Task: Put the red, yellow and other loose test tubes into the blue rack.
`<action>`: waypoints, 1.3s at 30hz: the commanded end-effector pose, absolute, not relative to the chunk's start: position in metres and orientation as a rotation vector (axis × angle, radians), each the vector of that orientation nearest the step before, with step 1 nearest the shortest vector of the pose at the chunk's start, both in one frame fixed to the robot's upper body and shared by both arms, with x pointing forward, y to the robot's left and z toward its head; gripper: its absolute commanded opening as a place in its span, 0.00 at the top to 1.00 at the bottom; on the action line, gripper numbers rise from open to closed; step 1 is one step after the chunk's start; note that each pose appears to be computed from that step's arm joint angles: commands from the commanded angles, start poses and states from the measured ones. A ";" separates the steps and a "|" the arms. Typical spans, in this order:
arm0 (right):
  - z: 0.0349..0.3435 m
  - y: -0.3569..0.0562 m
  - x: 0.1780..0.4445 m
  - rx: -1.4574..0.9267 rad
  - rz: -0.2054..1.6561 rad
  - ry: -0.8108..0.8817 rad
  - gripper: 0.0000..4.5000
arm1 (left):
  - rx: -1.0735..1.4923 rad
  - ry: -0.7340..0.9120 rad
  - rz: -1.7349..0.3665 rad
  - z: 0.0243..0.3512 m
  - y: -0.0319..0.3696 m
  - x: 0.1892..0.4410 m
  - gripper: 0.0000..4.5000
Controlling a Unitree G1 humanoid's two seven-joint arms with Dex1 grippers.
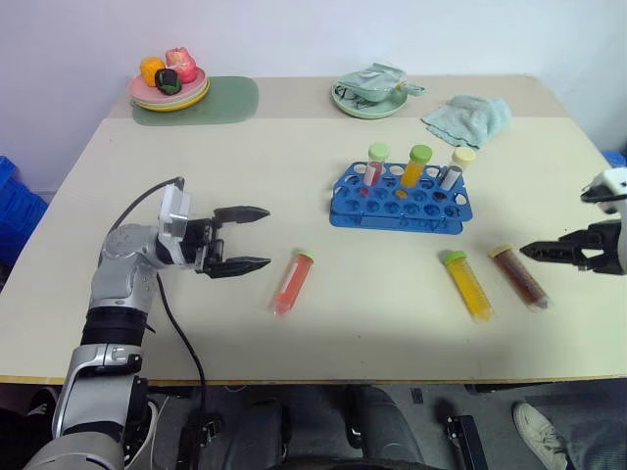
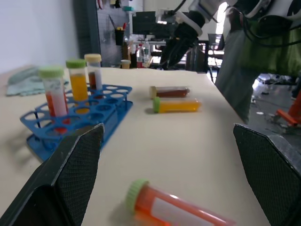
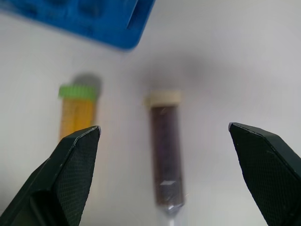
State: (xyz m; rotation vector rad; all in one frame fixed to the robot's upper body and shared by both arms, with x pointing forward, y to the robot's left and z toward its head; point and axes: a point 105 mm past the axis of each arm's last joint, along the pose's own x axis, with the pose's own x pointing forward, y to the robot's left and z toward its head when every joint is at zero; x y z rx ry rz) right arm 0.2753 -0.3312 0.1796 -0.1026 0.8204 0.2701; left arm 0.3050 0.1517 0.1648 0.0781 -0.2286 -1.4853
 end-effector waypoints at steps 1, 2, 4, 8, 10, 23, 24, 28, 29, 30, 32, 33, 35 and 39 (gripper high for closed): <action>0.175 -0.328 0.271 -0.107 0.290 0.860 0.00 | 0.116 -0.271 -1.496 0.173 0.152 0.299 0.01; 0.174 -0.328 0.272 -0.117 0.292 0.862 0.00 | 0.111 -0.269 -1.491 0.173 0.152 0.298 0.01; 0.170 -0.327 0.275 -0.127 0.291 0.878 0.00 | 0.112 -0.268 -1.483 0.174 0.154 0.296 0.01; 0.168 -0.328 0.284 -0.196 0.297 0.882 0.00 | 0.114 -0.262 -1.470 0.175 0.154 0.292 0.01; 0.165 -0.331 0.289 -0.211 0.279 0.894 0.00 | 0.112 -0.264 -1.464 0.178 0.151 0.289 0.01; 0.150 -0.329 0.303 -0.178 0.281 0.978 0.00 | 0.115 -0.257 -1.436 0.191 0.144 0.282 0.01; 0.148 -0.331 0.303 -0.185 0.281 0.985 0.00 | 0.115 -0.256 -1.434 0.191 0.144 0.282 0.01; 0.144 -0.332 0.300 -0.188 0.270 1.018 0.00 | 0.115 -0.253 -1.432 0.192 0.145 0.280 0.01; 0.143 -0.330 0.300 -0.184 0.274 1.020 0.00 | 0.115 -0.254 -1.431 0.192 0.145 0.279 0.01; 0.143 -0.328 0.300 -0.186 0.283 1.022 0.00 | 0.115 -0.254 -1.431 0.193 0.144 0.279 0.01; 0.143 -0.325 0.300 -0.182 0.293 1.019 0.00 | 0.113 -0.256 -1.430 0.193 0.143 0.279 0.01; 0.143 -0.324 0.300 -0.185 0.293 1.016 0.00 | 0.113 -0.257 -1.430 0.194 0.142 0.279 0.01; 0.142 -0.325 0.300 -0.189 0.291 1.017 0.00 | 0.113 -0.259 -1.427 0.195 0.142 0.279 0.01; 0.140 -0.325 0.300 -0.191 0.288 1.017 0.06 | 0.115 -0.259 -1.426 0.196 0.141 0.279 0.00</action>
